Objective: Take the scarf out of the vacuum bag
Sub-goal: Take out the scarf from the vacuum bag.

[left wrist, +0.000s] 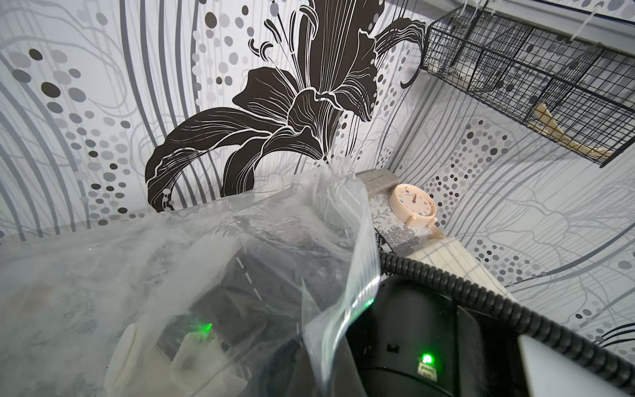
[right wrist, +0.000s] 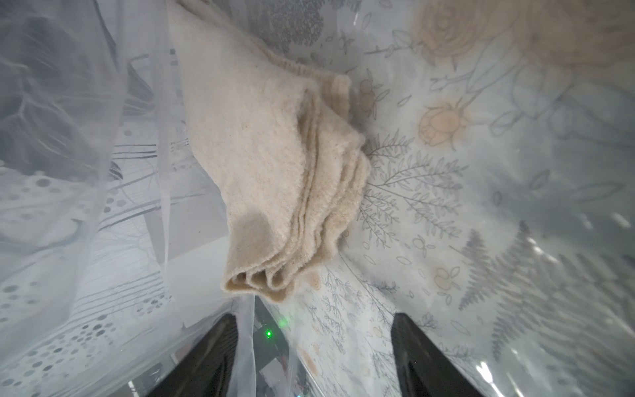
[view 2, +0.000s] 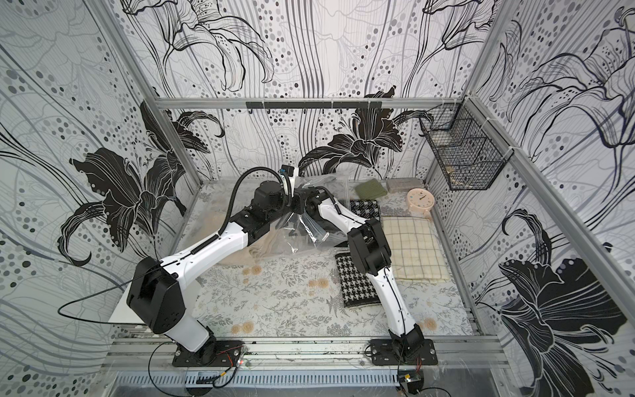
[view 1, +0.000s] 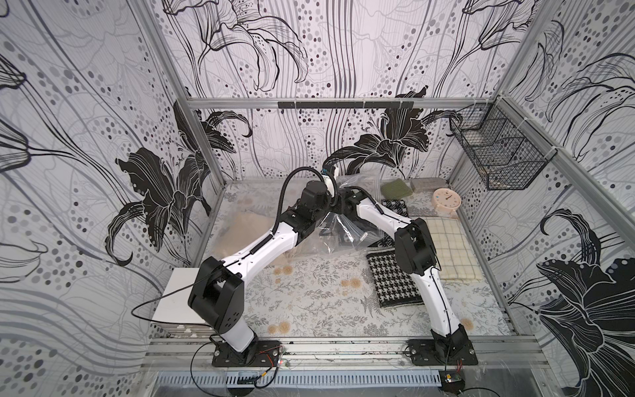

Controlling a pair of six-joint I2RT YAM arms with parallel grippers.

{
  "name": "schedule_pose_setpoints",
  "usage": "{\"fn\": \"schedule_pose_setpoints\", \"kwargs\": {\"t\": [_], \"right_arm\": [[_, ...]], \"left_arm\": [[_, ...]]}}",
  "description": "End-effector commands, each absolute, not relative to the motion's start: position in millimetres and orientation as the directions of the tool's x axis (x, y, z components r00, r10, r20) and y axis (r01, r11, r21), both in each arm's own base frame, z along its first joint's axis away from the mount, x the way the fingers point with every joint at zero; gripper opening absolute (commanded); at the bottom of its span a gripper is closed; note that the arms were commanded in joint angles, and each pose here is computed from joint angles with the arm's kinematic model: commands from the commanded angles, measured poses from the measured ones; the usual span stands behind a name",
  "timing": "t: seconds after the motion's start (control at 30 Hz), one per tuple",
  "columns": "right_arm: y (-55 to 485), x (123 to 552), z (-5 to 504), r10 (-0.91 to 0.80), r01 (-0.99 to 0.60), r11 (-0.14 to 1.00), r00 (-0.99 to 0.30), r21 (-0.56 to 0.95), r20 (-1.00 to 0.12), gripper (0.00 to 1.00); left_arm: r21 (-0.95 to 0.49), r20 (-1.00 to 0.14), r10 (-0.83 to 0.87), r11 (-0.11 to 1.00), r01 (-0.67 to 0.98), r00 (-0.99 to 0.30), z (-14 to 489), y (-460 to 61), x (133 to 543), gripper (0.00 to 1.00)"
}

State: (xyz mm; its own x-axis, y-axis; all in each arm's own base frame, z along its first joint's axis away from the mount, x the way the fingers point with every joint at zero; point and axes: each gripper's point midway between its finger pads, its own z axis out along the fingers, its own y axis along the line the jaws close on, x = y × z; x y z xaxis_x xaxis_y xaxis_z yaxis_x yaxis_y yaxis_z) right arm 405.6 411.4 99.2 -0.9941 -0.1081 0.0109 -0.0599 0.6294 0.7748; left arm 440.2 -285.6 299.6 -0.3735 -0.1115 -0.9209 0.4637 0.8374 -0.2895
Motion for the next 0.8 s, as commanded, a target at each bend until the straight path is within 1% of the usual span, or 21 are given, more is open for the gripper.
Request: {"fn": "schedule_pose_setpoints", "kwargs": {"t": [0.0, 0.27, 0.47, 0.77], "right_arm": [[425, 385, 84, -0.107, 0.002, 0.662, -0.99, 0.75, 0.096, 0.74], [443, 375, 58, -0.105, 0.025, 0.687, -0.986, 0.726, 0.133, 0.75], [441, 381, 50, -0.091, -0.002, 0.724, -0.991, 0.689, 0.094, 0.75], [451, 384, 34, -0.071, 0.016, 0.725, -0.993, 0.688, 0.097, 0.75]], "left_arm": [[-0.286, -0.951, -0.165, 0.792, 0.54, -0.261, 344, -296, 432, 0.0], [-0.271, -0.956, -0.158, 0.793, 0.545, -0.246, 350, -296, 431, 0.0], [-0.267, -0.956, -0.15, 0.797, 0.542, -0.252, 350, -296, 430, 0.0], [-0.264, -0.959, -0.151, 0.787, 0.557, -0.24, 359, -300, 426, 0.0]]}}
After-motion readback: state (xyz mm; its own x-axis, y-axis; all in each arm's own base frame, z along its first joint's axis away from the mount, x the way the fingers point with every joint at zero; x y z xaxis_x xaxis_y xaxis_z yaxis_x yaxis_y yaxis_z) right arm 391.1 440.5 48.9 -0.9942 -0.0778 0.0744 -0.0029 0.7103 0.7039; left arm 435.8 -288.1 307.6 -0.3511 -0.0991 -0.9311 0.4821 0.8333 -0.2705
